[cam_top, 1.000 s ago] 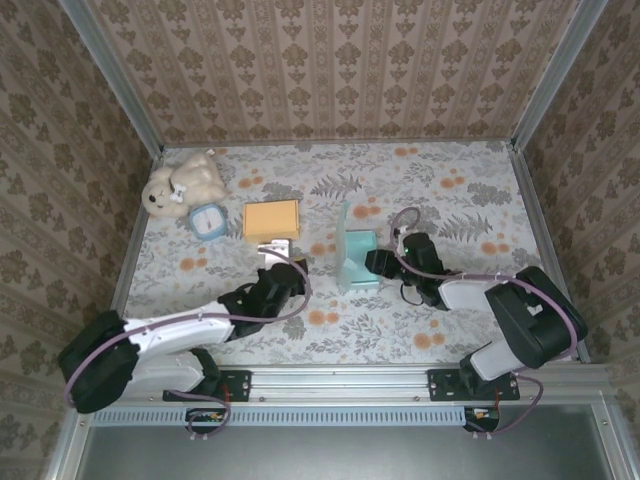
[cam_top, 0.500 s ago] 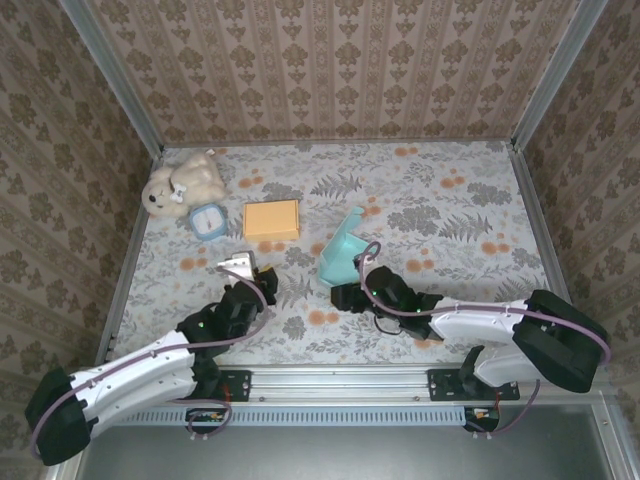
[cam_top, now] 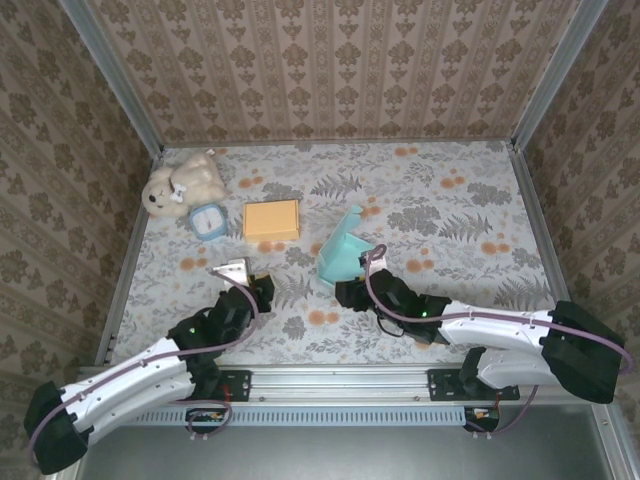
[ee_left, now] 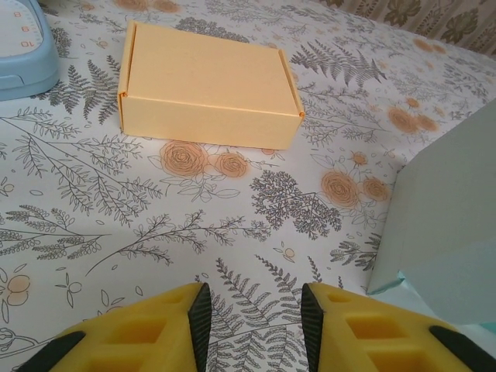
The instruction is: Fold the paper box
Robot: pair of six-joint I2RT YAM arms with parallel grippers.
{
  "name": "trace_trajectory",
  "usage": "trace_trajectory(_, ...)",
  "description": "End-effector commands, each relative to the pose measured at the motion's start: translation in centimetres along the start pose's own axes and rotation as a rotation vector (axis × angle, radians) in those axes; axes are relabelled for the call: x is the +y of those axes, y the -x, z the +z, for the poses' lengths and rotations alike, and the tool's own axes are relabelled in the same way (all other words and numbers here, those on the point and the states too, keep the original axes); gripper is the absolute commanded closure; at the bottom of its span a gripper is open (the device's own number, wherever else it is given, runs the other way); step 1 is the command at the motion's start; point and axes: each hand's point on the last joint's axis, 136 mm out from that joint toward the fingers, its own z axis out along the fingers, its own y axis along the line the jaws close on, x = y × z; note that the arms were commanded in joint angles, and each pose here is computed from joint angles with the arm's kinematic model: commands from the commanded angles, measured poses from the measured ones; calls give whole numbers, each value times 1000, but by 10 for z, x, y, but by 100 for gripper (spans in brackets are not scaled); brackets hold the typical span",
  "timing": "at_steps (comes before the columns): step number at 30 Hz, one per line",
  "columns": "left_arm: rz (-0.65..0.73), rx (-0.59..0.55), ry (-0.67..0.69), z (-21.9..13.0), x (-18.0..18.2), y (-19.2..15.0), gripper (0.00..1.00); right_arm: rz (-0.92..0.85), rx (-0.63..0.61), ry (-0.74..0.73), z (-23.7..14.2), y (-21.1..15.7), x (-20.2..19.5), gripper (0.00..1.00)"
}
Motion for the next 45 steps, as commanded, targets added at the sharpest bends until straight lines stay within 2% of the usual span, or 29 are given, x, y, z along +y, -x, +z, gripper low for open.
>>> trace_trajectory(1,22,33,17,-2,9,-10,61,-18,29,-89,0,-16,-23,41)
trace_trajectory(11,22,31,-9,-9,12,-10,61,1,20,-135,7,-24,-35,41)
trace_trajectory(21,19,40,-27,-14,13,-13,59,42,52,-108,35,-34,-21,41)
trace_trajectory(34,10,39,-26,-17,26,-24,59,-51,55,5,91,-23,61,41)
trace_trajectory(39,2,42,-29,-17,29,-28,59,-106,37,-31,84,-17,66,41)
trace_trajectory(45,-10,53,-58,-14,24,-34,59,-146,-15,-124,45,-5,31,41)
